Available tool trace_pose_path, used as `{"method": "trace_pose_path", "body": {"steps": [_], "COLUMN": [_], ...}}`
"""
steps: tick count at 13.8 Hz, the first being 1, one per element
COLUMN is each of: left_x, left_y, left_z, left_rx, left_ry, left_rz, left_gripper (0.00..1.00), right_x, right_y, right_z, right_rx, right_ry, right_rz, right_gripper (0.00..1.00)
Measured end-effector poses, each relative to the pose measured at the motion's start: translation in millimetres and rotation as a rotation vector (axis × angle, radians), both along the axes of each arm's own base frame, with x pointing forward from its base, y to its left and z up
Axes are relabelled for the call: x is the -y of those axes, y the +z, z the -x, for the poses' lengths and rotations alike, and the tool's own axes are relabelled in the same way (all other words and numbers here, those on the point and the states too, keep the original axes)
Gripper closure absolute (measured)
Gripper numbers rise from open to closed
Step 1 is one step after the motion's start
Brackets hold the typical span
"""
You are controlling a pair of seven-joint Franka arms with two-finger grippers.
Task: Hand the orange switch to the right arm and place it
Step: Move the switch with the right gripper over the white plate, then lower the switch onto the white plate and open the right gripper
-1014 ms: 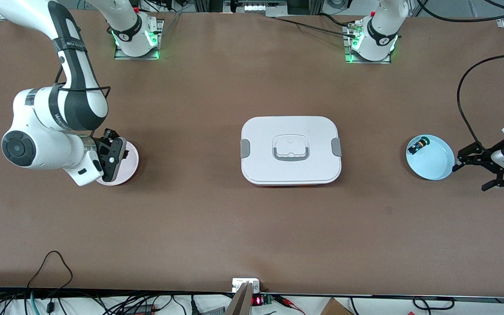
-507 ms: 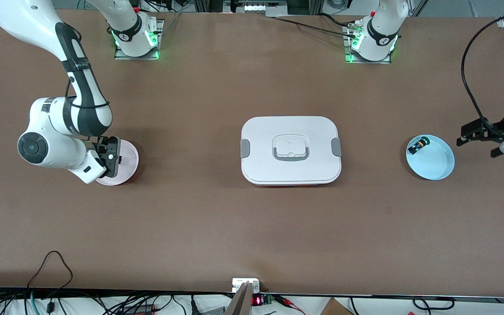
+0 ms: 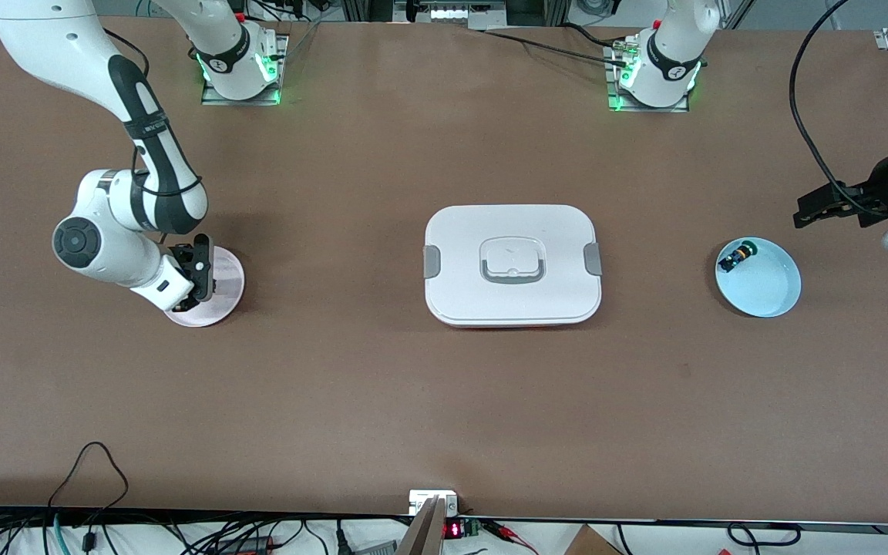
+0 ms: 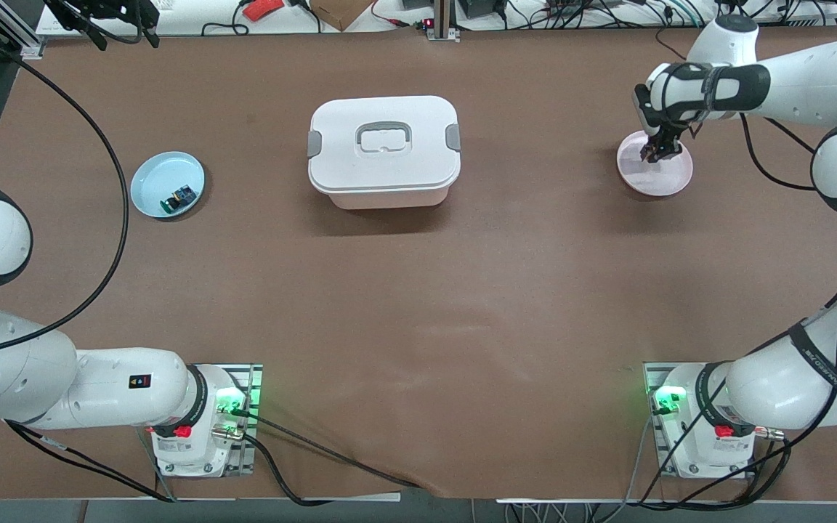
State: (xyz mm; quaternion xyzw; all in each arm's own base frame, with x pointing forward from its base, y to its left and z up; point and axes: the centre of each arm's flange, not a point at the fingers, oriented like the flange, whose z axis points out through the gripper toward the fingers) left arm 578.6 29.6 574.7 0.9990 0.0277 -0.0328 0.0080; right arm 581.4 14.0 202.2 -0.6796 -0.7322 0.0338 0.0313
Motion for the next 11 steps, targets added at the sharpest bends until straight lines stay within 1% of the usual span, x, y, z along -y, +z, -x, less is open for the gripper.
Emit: {"method": "trace_pose_path", "body": {"steps": [2, 4, 6, 8, 9, 10, 11], "left_x": [0, 5, 18, 23, 22, 20, 20], "left_y": [8, 15, 20, 23, 21, 20, 19], "left_z": [2, 5, 5, 5, 4, 3, 3], "left_rx": [-0.007, -0.025, -0.024, -0.019, -0.021, -0.024, -0.025], "left_ry": [0.021, 0.048, 0.053, 0.048, 0.048, 0.046, 0.045], "left_rz": [-0.006, -0.033, -0.057, -0.069, -0.085, -0.096, -0.098], "left_gripper": [0.0, 0.0, 0.0, 0.0, 0.0, 0.0, 0.0], "right_x": [2, 3, 5, 6, 5, 5, 3], "right_y": [-13, -15, -14, -7, 1, 14, 33], "right_z": [9, 10, 9, 5, 1, -6, -15], "right_rx": [0.002, 0.0, 0.004, 0.017, 0.026, 0.035, 0.045], "right_ry": [0.0, -0.001, -0.021, -0.081, -0.121, -0.166, -0.21], "right_rz": [0.003, 0.003, 0.004, 0.007, 0.009, 0.01, 0.009], "right_gripper": [0.66, 0.66, 0.63, 0.45, 0.35, 0.26, 0.15]}}
